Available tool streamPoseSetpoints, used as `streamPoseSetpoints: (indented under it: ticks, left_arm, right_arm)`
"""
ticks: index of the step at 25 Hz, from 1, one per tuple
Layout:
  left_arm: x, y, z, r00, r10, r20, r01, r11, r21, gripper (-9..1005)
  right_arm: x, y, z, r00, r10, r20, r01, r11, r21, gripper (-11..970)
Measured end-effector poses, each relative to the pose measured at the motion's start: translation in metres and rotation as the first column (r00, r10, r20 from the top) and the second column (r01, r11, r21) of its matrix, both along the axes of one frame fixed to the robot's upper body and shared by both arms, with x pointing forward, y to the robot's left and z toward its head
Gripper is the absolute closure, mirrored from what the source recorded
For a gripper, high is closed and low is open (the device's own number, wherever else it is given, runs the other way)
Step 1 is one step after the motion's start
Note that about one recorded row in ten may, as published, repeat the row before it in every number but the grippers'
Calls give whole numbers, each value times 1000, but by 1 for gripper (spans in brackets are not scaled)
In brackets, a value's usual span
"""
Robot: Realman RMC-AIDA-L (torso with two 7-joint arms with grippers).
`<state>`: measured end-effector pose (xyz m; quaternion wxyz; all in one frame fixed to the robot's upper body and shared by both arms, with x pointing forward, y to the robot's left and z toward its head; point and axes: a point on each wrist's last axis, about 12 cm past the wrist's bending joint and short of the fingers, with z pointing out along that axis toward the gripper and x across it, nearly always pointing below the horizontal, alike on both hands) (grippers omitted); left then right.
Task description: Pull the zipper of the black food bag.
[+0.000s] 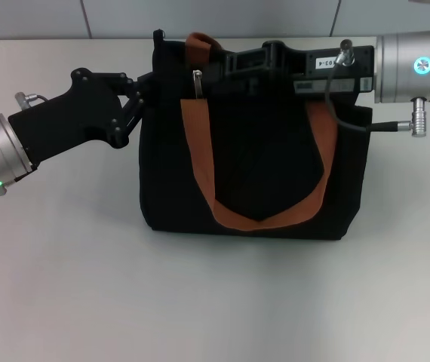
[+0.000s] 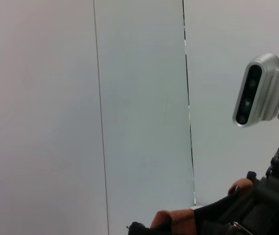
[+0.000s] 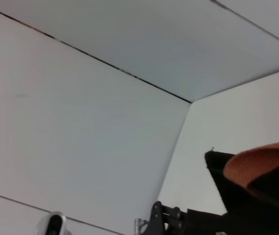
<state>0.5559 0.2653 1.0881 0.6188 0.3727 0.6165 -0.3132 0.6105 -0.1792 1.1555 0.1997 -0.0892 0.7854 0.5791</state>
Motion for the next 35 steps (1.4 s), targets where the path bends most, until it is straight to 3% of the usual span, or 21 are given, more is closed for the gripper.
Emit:
streamPoseSetpoints:
  ticks: [16, 35]
  left_arm:
    - [0, -1, 3, 1000, -21, 2, 21, 1000, -15, 970]
    - [1, -4, 5, 1000, -28, 4, 28, 999, -21, 972]
  right_arm:
    - [5, 23, 0, 999, 30, 26, -28, 998, -62, 612]
    - [3, 21, -2, 999, 24, 28, -23, 1000, -20, 611]
